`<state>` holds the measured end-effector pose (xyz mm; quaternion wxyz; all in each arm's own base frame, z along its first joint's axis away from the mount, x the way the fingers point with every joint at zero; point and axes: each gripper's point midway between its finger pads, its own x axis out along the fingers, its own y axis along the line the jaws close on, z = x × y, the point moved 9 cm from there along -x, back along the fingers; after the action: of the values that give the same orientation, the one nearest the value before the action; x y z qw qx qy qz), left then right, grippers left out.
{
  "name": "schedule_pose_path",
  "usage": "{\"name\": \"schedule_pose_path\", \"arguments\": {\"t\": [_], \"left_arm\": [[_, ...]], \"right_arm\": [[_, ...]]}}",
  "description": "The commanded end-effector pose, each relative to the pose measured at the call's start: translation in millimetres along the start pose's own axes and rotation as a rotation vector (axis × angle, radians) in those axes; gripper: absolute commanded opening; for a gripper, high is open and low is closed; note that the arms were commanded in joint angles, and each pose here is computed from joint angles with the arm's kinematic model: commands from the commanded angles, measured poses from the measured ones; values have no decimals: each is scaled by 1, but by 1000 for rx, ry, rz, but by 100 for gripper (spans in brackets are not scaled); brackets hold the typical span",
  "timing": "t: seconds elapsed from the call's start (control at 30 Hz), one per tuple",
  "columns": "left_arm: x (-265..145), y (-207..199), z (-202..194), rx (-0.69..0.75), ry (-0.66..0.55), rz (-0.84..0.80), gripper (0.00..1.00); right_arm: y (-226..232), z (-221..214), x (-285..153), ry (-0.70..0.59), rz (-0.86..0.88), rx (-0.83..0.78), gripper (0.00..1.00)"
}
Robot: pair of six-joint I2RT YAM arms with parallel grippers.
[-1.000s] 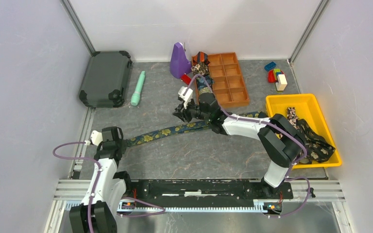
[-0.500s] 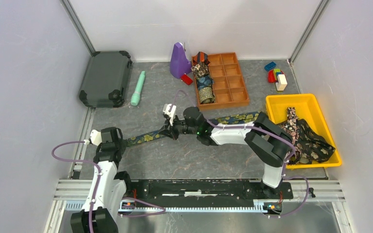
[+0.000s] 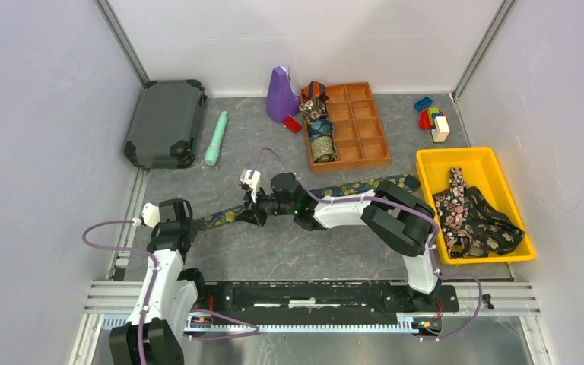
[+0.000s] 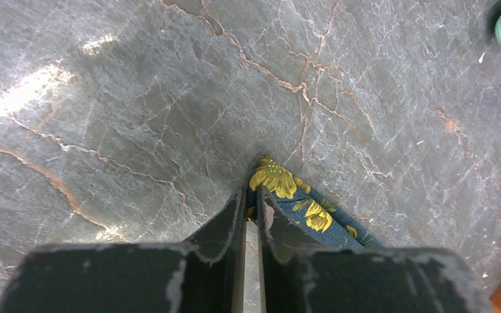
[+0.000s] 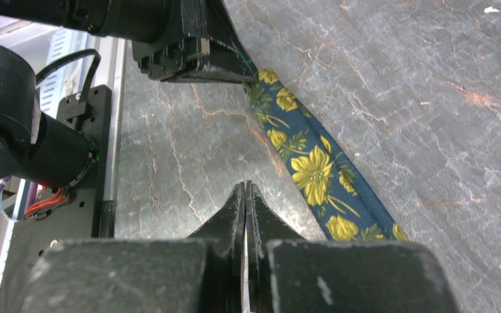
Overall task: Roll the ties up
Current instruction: Roll the tie at the center of the board.
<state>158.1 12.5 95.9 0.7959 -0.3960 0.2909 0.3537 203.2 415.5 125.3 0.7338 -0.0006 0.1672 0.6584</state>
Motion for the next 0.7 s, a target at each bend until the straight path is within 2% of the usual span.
{"name": "schedule_pose_path", "arguments": {"t": [0.0,0.13,0.67], "left_arm": [[3,-2,4,40,-24,-16,10],[3,-3,4,43,-23,-27,2],[-11,-6,10,62,-39,-63,2]], "right_arm": [[6,20,20,-80,39,17,0],[8,18,39,-54,8,58,0],[4,-4,108,19,1,106,0]]}}
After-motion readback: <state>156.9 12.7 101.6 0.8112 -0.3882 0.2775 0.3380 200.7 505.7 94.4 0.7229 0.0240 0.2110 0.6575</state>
